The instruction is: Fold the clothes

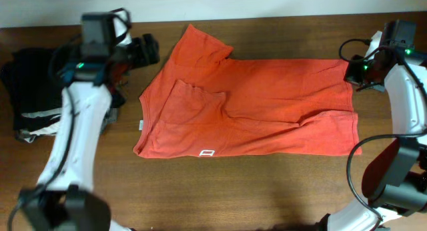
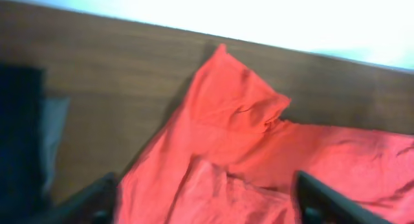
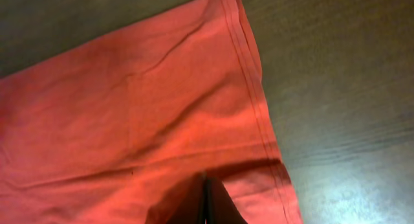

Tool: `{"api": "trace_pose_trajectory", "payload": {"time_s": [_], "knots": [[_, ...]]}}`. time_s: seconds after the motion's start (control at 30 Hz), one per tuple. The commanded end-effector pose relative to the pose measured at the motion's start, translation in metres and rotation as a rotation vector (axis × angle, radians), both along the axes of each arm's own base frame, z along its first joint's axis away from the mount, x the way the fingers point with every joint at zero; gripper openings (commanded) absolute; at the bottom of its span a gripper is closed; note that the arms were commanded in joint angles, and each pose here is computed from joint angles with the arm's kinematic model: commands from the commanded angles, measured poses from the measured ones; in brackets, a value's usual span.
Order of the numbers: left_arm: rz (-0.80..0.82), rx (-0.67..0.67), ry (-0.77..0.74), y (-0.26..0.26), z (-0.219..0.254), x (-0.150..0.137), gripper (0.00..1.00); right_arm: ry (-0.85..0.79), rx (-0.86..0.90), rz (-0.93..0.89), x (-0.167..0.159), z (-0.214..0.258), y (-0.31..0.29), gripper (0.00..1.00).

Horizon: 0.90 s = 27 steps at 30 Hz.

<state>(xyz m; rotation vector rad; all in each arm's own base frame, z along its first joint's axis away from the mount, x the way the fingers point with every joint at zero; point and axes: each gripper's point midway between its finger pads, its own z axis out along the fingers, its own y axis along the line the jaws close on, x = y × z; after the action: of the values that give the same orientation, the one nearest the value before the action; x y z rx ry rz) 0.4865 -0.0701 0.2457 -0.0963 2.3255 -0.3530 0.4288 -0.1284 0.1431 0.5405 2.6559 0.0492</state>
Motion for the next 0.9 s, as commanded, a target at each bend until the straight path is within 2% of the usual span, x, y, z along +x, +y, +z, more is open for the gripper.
{"api": "trace_pose_trajectory", "payload": {"time_s": [0.0, 0.03, 0.07, 0.1, 0.2, 0.33, 0.47, 0.63, 0.87], "knots": [[-0.121, 0.027, -0.009, -0.038, -0.016, 0.024, 0.66, -0.002, 0.008, 0.027, 0.012, -0.009, 0.002, 0.04], [-0.139, 0.033, -0.011, -0.048, -0.024, 0.034, 0.57, -0.004, 0.008, 0.029, 0.015, -0.011, 0.003, 0.04], [-0.157, 0.037, -0.016, -0.058, -0.029, 0.043, 0.41, -0.004, 0.007, 0.031, 0.017, -0.015, 0.003, 0.04], [-0.165, 0.042, -0.017, -0.065, -0.036, 0.051, 0.30, -0.005, 0.006, 0.036, 0.020, -0.018, 0.004, 0.04], [-0.178, 0.060, -0.033, -0.082, -0.057, 0.080, 0.09, -0.004, 0.000, 0.040, 0.024, -0.024, 0.005, 0.04], [-0.193, 0.069, -0.061, -0.098, -0.092, 0.113, 0.05, -0.013, -0.007, 0.051, 0.030, -0.026, 0.008, 0.04], [-0.181, 0.080, -0.056, -0.099, -0.134, 0.131, 0.05, -0.014, -0.026, 0.050, 0.032, -0.025, 0.008, 0.04], [-0.161, 0.093, -0.058, -0.095, -0.174, 0.145, 0.05, -0.008, -0.061, 0.038, 0.031, -0.025, 0.002, 0.04], [-0.161, 0.096, -0.037, -0.095, -0.209, 0.149, 0.08, -0.020, -0.077, 0.056, 0.034, -0.025, 0.000, 0.04]]}}
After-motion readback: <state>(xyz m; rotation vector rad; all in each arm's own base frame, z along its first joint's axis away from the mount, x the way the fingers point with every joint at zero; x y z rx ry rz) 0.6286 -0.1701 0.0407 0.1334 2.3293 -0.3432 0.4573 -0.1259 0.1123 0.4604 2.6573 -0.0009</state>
